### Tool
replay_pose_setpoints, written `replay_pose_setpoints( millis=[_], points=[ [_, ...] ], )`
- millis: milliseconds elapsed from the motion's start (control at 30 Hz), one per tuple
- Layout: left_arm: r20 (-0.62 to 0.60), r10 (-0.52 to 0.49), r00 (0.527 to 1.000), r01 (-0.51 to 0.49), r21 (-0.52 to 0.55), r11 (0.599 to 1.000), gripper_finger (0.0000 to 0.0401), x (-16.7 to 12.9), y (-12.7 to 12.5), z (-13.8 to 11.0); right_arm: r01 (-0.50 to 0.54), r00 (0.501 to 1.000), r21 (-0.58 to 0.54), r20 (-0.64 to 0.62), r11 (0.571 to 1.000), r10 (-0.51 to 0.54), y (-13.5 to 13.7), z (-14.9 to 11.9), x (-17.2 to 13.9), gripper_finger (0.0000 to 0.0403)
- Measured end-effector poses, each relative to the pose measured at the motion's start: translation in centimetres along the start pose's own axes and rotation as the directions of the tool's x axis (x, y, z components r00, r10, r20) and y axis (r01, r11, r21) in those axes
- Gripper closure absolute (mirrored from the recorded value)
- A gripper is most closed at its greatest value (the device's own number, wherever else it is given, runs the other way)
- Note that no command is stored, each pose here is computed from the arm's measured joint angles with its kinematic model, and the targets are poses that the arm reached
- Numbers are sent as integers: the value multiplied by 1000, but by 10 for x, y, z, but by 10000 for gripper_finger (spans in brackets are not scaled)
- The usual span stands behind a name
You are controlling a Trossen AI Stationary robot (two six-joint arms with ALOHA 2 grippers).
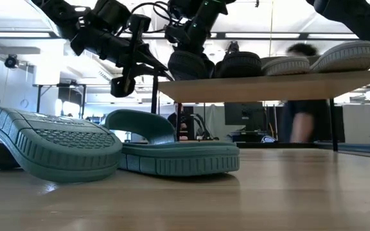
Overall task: Pick and place slides into the shelf
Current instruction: Adjust the shelf
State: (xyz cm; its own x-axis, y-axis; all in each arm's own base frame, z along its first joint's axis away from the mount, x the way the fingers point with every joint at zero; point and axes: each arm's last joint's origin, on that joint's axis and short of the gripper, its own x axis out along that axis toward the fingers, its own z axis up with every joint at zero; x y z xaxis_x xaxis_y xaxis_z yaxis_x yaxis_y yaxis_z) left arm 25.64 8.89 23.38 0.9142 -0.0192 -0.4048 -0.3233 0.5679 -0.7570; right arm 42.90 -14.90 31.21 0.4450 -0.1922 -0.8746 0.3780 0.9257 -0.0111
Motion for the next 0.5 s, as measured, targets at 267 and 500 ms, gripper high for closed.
replay_pose_setpoints(
  millis=[267, 500],
  points=[
    [47, -36, 998, 37, -18, 999, 395, -3, 4, -5, 46, 997, -15, -54, 999, -47, -1, -5, 3, 390],
    [44, -44, 998, 45, -17, 999, 396, -3, 4, -5, 52, 998, -14, 20, 999, -52, -1, 0, -1, 390]
  ],
)
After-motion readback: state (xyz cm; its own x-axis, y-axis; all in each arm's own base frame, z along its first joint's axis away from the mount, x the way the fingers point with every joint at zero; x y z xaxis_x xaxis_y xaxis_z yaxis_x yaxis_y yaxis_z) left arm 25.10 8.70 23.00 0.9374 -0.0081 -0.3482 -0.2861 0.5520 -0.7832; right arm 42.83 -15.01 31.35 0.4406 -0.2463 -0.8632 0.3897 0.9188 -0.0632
